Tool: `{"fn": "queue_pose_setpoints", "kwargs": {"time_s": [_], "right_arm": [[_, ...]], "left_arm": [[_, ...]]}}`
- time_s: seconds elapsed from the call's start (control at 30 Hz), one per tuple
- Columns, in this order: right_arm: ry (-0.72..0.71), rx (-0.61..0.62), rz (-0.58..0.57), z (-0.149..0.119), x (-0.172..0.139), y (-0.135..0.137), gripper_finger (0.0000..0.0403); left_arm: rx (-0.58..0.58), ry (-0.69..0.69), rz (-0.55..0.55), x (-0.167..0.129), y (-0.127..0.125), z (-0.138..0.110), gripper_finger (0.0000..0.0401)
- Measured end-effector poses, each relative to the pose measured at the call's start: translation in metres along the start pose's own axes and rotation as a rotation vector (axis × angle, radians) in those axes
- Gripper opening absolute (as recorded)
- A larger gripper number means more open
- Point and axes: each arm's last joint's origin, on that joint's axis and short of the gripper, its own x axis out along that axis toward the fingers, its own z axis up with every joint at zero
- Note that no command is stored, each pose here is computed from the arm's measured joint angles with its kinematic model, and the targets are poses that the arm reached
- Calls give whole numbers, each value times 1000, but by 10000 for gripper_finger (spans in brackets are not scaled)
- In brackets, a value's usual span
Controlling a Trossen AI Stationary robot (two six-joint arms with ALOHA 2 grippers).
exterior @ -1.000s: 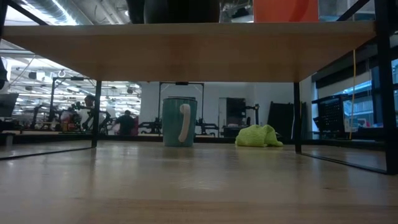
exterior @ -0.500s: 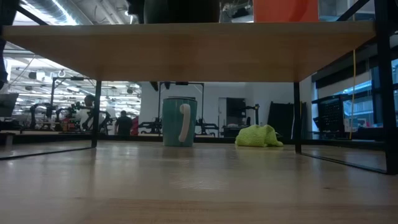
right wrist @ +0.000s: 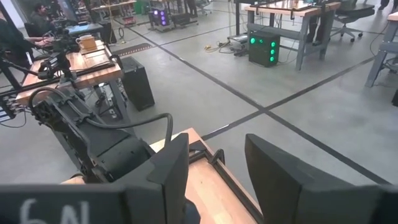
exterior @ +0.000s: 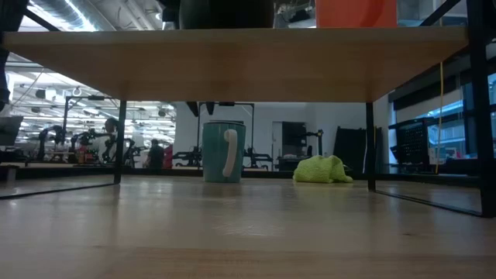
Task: Stack small to large cups/mugs on shelf
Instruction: Put the white mugs on the shelf
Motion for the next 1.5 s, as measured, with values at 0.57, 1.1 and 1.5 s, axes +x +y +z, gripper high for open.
{"fn": "queue_pose_setpoints", "kwargs": {"time_s": [0.57, 1.1, 1.5], "right_arm": [[15, 16, -2, -1, 0, 0, 159], [15, 12, -2, -1, 0, 0, 159], [14, 5, -2, -1, 0, 0, 159]], "left_arm": [[-113, -9, -22, 18, 6, -9, 142], [-177, -3, -87, 24, -1, -15, 142], [-234, 20, -27, 25, 3, -15, 142]]}}
